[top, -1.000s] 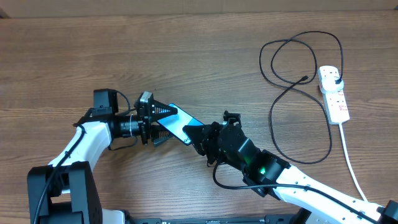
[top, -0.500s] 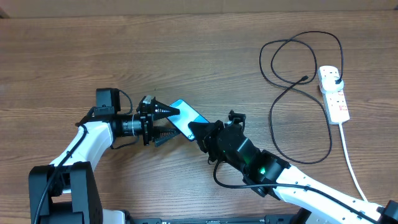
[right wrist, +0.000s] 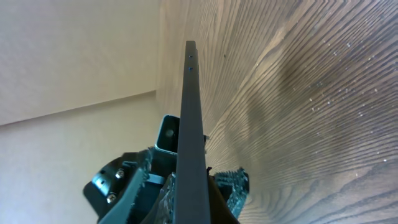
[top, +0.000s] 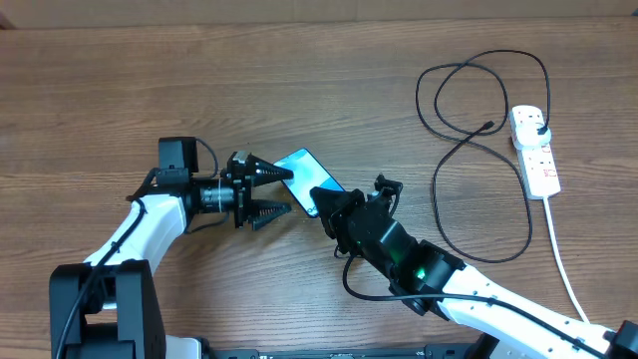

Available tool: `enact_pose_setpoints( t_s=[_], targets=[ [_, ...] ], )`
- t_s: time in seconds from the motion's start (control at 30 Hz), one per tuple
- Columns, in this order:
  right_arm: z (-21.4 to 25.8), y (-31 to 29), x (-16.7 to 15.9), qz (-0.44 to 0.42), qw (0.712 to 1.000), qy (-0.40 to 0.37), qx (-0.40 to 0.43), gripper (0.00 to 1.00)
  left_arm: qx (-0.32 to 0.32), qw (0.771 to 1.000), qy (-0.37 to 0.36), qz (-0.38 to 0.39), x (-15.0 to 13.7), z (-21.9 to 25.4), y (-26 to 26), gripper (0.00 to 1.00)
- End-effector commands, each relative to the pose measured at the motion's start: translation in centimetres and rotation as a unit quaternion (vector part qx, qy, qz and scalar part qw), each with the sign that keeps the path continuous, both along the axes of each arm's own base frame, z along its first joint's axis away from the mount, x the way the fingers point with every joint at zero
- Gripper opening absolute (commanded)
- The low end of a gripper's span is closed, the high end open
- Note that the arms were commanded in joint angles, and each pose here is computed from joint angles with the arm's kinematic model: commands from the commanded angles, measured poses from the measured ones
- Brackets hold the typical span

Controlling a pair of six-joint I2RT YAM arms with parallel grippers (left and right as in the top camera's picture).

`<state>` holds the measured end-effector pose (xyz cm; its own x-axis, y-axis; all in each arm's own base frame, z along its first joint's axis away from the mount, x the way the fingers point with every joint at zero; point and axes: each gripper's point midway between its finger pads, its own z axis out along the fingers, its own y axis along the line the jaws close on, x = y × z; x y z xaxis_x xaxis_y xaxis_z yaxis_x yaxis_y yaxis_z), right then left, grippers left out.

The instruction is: Plug charger to phone and switch on socket

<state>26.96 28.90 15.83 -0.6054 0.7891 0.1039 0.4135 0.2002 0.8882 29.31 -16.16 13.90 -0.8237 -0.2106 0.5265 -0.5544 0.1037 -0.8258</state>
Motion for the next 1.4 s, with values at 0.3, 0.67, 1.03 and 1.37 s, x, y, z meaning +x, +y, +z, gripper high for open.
enact_pose_setpoints(
  t_s=[0.3,0.67,1.03,1.37],
  targets=[
    [-0.6,1.7,0.3,-0.003,0.999,0.032,0.037,0.04,0.020,1.000,-0.003,0.004,1.3,0.0,-2.0,0.69],
    [0.1,2.8,-0.3,0.029,0.997,0.034,0.058,0.04,0.038,0.999,-0.020,0.012,1.9,-0.3,-2.2,0.51],
    [0.2,3.0,-0.5,0.028,0.996,0.050,0.075,0.04,0.064,0.997,-0.021,0.033,2.6,-1.1,-1.9,0.21],
    [0.2,3.5,-1.1,0.035,0.991,0.080,0.100,0.04,0.064,0.997,-0.007,0.039,2.7,-1.2,-1.8,0.08]
  ],
)
